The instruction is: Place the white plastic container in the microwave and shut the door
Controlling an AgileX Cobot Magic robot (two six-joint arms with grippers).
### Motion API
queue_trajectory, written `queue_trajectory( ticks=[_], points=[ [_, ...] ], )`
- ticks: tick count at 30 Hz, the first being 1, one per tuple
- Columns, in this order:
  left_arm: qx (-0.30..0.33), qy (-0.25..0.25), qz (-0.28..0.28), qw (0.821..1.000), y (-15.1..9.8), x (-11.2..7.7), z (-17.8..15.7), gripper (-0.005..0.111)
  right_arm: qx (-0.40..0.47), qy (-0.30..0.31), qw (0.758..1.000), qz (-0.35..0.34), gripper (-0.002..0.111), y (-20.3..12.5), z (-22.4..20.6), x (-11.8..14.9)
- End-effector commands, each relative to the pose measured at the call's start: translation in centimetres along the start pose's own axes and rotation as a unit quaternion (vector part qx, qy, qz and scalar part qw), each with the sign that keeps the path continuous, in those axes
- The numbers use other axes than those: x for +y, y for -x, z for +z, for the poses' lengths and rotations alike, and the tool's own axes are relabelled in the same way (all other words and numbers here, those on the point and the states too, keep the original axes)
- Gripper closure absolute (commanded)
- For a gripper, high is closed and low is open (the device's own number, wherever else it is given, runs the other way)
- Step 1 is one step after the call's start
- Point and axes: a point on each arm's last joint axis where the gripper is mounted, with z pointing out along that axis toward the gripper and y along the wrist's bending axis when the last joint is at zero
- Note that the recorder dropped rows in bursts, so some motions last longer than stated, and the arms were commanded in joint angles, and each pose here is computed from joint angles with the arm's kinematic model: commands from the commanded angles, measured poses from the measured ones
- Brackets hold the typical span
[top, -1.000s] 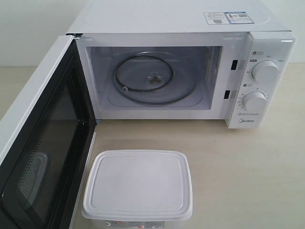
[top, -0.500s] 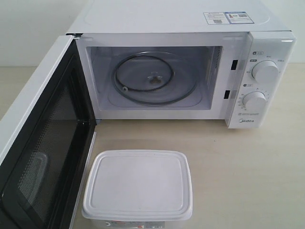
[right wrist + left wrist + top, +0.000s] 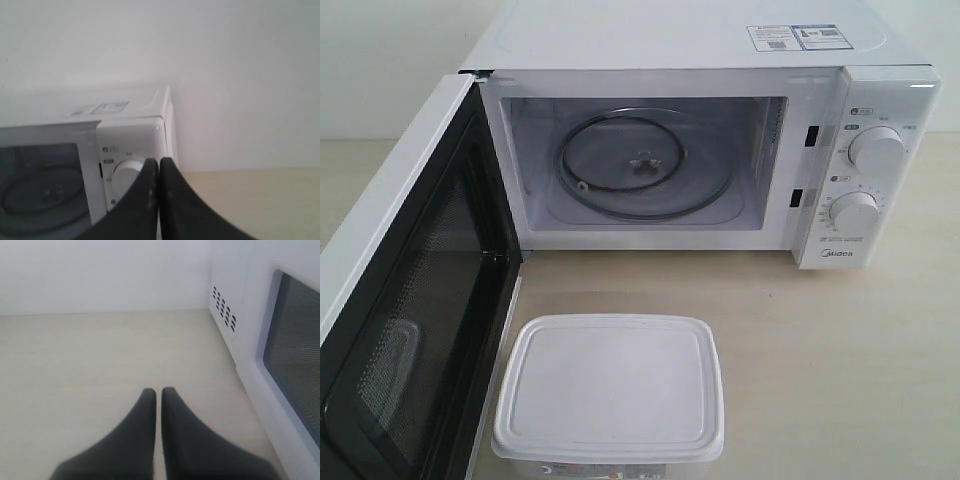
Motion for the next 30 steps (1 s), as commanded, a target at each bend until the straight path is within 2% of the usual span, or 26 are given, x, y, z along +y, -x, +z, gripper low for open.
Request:
queue_trajectory(
  ticks=[1,10,14,19,23,25,27,30],
  points=[
    [0.001,0.002,-0.006,1.000,-0.1,0.0,0.0,0.102,0.038,0.036,0.998,-0.023,0.109,-1.6,1.8,0.5],
    [0.001,0.002,-0.006,1.000,-0.1,0.0,0.0,0.102,0.053,0.108,0.993,-0.019,0.109,-4.8,5.3,1.4],
    [0.001,0.002,-0.006,1.000,-0.1,0.0,0.0,0.102,0.054,0.159,0.986,-0.026,0.109,-6.4,6.2,2.1],
    [0.001,0.002,-0.006,1.000,-0.1,0.0,0.0,0.102,0.145,0.180,0.973,-0.028,0.109,-10.0,6.9,2.2],
    [0.001,0.002,-0.006,1.000,-0.1,0.0,0.0,0.102,0.169,0.256,0.951,-0.041,0.109,-11.7,8.9,3.1],
    [0.001,0.002,-0.006,1.000,-0.1,0.0,0.0,0.102,0.173,0.323,0.929,-0.045,0.109,-12.1,9.2,4.1],
    [0.001,0.002,-0.006,1.000,-0.1,0.0,0.0,0.102,0.170,0.410,0.894,-0.064,0.109,-12.1,8.8,5.2],
    [0.001,0.002,-0.006,1.000,-0.1,0.0,0.0,0.102,0.177,0.466,0.865,-0.063,0.109,-12.1,8.3,5.8]
  ],
)
